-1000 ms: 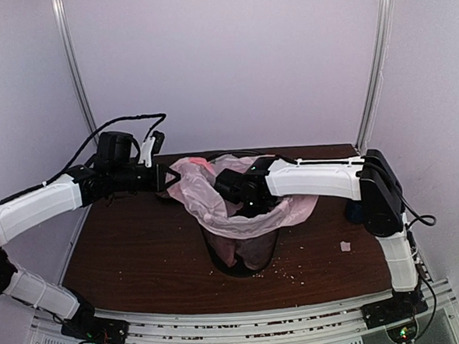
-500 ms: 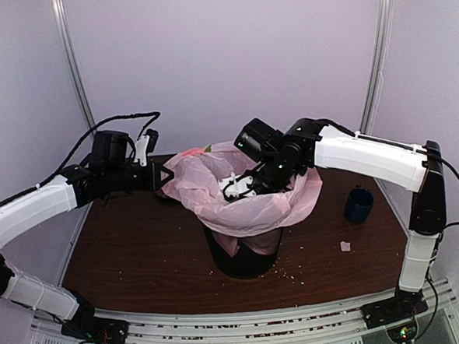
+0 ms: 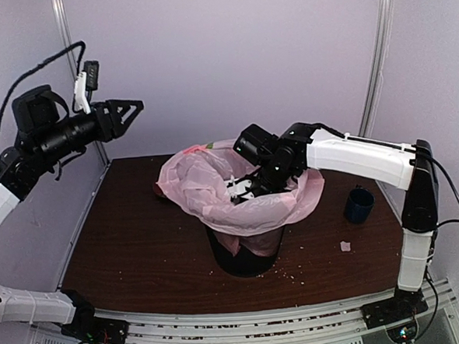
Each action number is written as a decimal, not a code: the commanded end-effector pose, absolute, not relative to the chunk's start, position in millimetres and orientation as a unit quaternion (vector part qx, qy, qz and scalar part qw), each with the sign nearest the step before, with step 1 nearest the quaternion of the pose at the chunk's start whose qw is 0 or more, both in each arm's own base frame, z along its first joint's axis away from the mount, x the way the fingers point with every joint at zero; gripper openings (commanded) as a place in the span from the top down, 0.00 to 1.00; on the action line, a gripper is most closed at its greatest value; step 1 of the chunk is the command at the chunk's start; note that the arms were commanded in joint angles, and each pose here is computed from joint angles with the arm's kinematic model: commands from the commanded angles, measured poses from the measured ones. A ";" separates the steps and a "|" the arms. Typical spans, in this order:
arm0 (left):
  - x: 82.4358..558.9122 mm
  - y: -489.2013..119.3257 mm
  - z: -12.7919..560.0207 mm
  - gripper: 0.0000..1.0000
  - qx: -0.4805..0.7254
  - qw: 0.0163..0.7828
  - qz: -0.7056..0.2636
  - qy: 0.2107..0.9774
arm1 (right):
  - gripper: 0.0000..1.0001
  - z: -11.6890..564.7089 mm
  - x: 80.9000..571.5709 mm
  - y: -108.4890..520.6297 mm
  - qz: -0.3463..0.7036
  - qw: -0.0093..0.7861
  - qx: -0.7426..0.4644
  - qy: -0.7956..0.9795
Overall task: Put the trash bags into the trash bin
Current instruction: Spread open the bag body into the trash bin.
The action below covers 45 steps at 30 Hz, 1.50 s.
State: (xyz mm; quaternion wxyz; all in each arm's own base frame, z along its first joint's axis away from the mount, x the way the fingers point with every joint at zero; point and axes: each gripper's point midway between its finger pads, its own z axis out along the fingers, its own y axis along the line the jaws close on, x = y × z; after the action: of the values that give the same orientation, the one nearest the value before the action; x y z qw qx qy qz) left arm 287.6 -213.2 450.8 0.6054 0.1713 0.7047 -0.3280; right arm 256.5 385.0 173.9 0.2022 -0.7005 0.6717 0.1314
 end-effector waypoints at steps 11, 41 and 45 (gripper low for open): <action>278.4 -360.4 341.9 0.66 0.298 0.456 -0.396 0.739 | 0.59 184.8 258.7 393.7 0.155 0.224 -0.680 0.681; 299.0 -353.2 272.5 0.77 0.274 0.421 -0.314 0.805 | 0.54 324.8 254.9 378.7 0.291 0.370 -0.627 0.621; 301.1 -348.4 287.6 0.77 0.271 0.438 -0.307 0.800 | 0.54 307.8 255.1 384.8 0.317 0.340 -0.616 0.636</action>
State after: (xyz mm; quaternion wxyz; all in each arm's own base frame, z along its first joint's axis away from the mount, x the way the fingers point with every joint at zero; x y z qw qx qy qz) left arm 299.6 -357.9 291.3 0.4420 0.2741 0.7857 -0.3350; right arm 261.9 380.3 309.9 0.3557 -0.6281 0.6341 0.2773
